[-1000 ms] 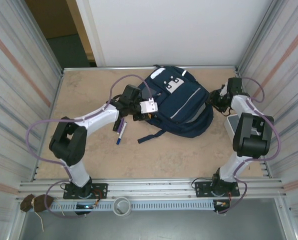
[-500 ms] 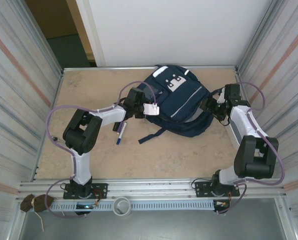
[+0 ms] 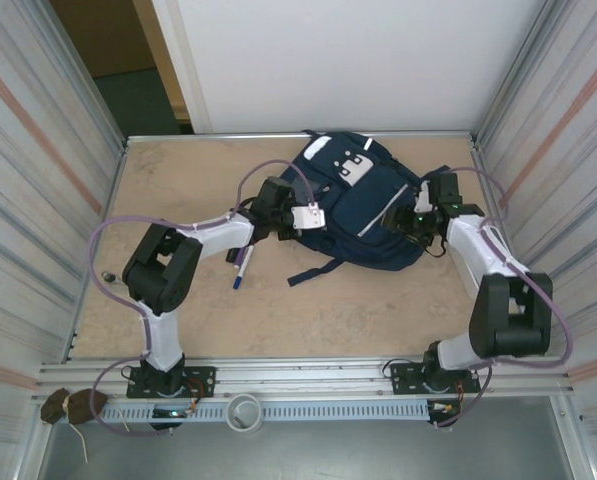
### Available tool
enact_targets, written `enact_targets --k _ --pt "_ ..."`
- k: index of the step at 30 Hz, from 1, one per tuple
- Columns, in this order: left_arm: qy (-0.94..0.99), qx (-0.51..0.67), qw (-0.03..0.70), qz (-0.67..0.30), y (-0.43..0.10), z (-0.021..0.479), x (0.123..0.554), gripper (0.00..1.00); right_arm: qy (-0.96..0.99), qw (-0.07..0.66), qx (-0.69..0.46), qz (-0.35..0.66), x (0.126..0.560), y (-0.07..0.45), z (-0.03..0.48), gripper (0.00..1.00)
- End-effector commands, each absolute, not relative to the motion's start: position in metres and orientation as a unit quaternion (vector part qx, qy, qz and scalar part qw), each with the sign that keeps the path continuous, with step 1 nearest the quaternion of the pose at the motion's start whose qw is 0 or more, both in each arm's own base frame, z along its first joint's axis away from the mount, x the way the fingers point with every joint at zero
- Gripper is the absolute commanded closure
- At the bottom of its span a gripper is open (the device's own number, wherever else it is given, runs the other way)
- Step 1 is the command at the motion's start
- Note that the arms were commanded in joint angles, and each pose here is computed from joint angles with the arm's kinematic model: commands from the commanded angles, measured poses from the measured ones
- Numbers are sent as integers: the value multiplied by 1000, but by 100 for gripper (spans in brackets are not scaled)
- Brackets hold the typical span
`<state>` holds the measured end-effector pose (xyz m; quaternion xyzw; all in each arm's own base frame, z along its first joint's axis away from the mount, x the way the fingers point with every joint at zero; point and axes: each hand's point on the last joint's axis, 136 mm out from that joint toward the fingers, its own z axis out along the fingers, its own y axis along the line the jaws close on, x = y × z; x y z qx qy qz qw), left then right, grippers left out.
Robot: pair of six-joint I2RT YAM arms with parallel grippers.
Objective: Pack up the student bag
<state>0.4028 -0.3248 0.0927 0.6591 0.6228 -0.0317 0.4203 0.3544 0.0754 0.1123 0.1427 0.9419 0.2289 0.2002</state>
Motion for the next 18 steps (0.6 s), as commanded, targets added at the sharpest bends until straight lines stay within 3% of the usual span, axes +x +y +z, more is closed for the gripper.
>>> enact_targets --k 1,8,13,18 --pt "668 607 409 -134 -334 118 372 100 933 201 126 271 387 98 116 40" --pt "701 560 391 -206 -348 130 353 100 941 228 104 226 435 88 136 43" --pt "718 546 375 -215 -358 125 339 100 946 268 75 167 407 79 152 39" --pt "723 536 369 -231 -359 131 337 100 931 326 -14 167 359 118 163 40"
